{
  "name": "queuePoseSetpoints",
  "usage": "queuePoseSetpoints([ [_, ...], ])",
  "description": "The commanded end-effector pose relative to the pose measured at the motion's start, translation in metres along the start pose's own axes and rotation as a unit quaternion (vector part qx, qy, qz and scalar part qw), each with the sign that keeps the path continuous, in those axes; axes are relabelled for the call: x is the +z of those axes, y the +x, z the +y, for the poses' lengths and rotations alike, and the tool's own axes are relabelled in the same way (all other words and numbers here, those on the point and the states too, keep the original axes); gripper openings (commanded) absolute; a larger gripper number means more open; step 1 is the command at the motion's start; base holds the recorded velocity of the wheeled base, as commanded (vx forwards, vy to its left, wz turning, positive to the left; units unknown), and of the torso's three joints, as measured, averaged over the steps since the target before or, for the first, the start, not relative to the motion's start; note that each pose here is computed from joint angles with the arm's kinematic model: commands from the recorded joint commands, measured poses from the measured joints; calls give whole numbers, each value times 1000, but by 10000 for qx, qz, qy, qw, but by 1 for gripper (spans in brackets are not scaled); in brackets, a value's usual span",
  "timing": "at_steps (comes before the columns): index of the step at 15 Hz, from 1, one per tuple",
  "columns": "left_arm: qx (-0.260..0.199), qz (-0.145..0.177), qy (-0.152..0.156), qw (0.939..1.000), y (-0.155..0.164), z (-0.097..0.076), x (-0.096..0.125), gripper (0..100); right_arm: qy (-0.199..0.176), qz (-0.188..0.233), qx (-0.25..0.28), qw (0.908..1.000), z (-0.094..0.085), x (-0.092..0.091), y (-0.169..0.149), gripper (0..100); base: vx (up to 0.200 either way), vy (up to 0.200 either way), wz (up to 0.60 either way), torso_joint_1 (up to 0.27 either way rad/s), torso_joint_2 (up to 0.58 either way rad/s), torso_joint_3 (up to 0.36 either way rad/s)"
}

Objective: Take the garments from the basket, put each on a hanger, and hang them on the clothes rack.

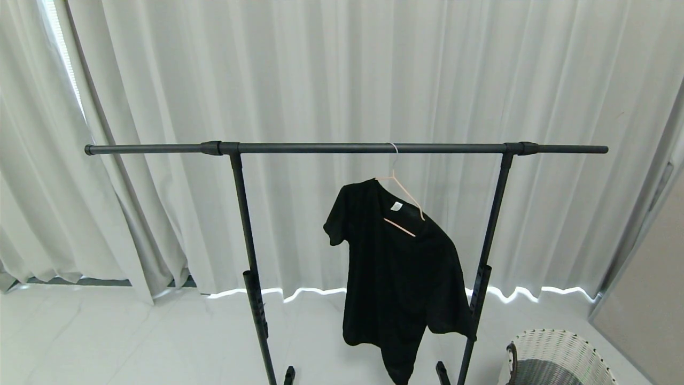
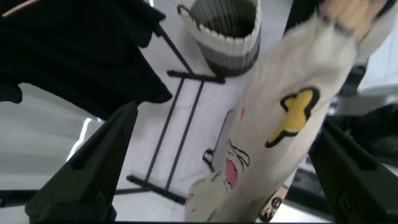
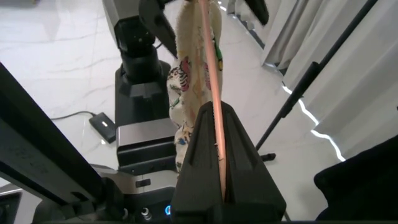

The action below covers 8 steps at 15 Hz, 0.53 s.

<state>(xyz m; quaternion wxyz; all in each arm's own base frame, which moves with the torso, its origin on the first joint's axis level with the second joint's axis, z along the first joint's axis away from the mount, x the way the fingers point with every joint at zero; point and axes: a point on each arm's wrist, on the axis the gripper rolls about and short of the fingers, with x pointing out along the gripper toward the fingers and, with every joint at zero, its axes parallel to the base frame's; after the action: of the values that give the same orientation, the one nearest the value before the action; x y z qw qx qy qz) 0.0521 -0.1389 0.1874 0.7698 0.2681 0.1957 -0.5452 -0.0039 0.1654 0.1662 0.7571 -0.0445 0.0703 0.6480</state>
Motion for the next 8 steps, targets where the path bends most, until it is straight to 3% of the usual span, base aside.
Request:
queuePoseSetpoints([
  [1, 16, 177, 37, 9998, 6, 0, -6, 100, -8, 33, 12, 10000, 1, -1, 2, 0, 0, 0, 0, 0, 0, 0],
  [3, 38, 191, 34, 9998, 6, 1, -5, 100, -3, 10, 6, 10000, 1, 1, 2, 0, 0, 0, 0, 0, 0, 0],
  [4, 38, 191, 34, 9998, 6, 1, -5, 0, -3, 2, 14, 10000, 1, 1, 2, 0, 0, 0, 0, 0, 0, 0],
  [8, 53, 226, 36, 9997, 7, 1, -7, 0, 0, 1, -24, 10000, 1, 1, 2, 0, 0, 0, 0, 0, 0, 0],
])
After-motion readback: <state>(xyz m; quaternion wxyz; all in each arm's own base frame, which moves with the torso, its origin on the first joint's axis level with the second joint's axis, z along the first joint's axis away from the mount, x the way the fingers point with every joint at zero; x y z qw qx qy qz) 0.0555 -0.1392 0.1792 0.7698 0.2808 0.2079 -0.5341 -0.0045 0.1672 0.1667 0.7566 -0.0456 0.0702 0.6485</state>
